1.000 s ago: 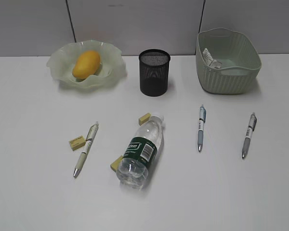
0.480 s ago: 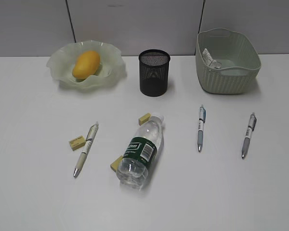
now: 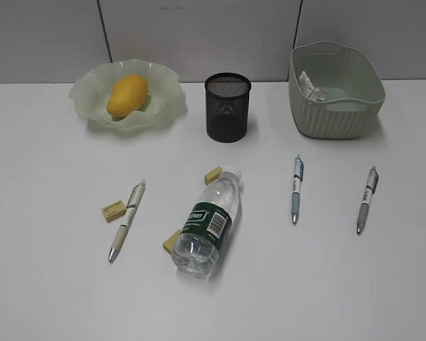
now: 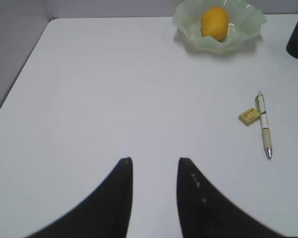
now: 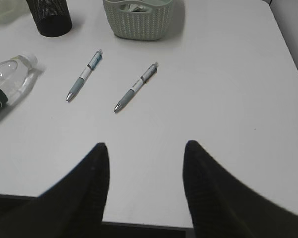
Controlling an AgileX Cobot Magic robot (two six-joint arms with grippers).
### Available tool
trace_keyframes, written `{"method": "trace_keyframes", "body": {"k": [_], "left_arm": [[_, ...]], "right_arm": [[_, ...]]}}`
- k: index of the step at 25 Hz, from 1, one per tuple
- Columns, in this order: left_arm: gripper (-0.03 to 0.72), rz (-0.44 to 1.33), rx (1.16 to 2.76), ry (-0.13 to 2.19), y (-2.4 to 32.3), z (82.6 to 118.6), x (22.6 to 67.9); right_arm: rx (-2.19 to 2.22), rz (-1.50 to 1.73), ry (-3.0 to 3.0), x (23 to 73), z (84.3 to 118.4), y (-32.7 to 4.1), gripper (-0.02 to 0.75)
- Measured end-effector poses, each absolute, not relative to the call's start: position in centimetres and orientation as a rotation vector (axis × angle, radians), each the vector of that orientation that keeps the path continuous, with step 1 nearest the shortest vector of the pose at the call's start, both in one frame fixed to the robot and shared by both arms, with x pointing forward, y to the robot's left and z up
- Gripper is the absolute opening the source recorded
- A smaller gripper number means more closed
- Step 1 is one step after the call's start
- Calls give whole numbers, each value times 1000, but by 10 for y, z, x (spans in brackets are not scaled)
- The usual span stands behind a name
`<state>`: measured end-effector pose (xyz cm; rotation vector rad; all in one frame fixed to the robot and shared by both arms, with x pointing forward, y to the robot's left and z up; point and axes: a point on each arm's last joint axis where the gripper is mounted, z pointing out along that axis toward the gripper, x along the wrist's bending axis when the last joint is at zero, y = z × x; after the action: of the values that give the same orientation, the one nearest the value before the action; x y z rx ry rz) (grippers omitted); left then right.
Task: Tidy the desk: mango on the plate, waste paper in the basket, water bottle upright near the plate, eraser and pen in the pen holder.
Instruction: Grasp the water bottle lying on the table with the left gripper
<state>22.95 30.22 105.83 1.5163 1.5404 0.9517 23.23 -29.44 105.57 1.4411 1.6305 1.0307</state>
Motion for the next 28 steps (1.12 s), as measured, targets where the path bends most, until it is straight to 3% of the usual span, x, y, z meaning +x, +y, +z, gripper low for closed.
{"method": "trace_keyframes", "body": {"k": [12,17,20,24,28], "left_arm": [[238,952,1516,1540,302,1058,229],[238,952,1516,1540,302,1058,229],[238,952,1516,1540,302,1058,229],[238,952,1516,1540,302,1058,229],[238,952,1516,1541,302,1058,229]], "right_arm": [[1441,1031,1630,232,1056,-294,409],[1442,1031,1630,232,1056,-294,593],[1442,1031,1630,232,1056,-294,642],[1442,1029,1629,232,1056,-295,638],[1441,1027,1629,232,1056,-295,582]]}}
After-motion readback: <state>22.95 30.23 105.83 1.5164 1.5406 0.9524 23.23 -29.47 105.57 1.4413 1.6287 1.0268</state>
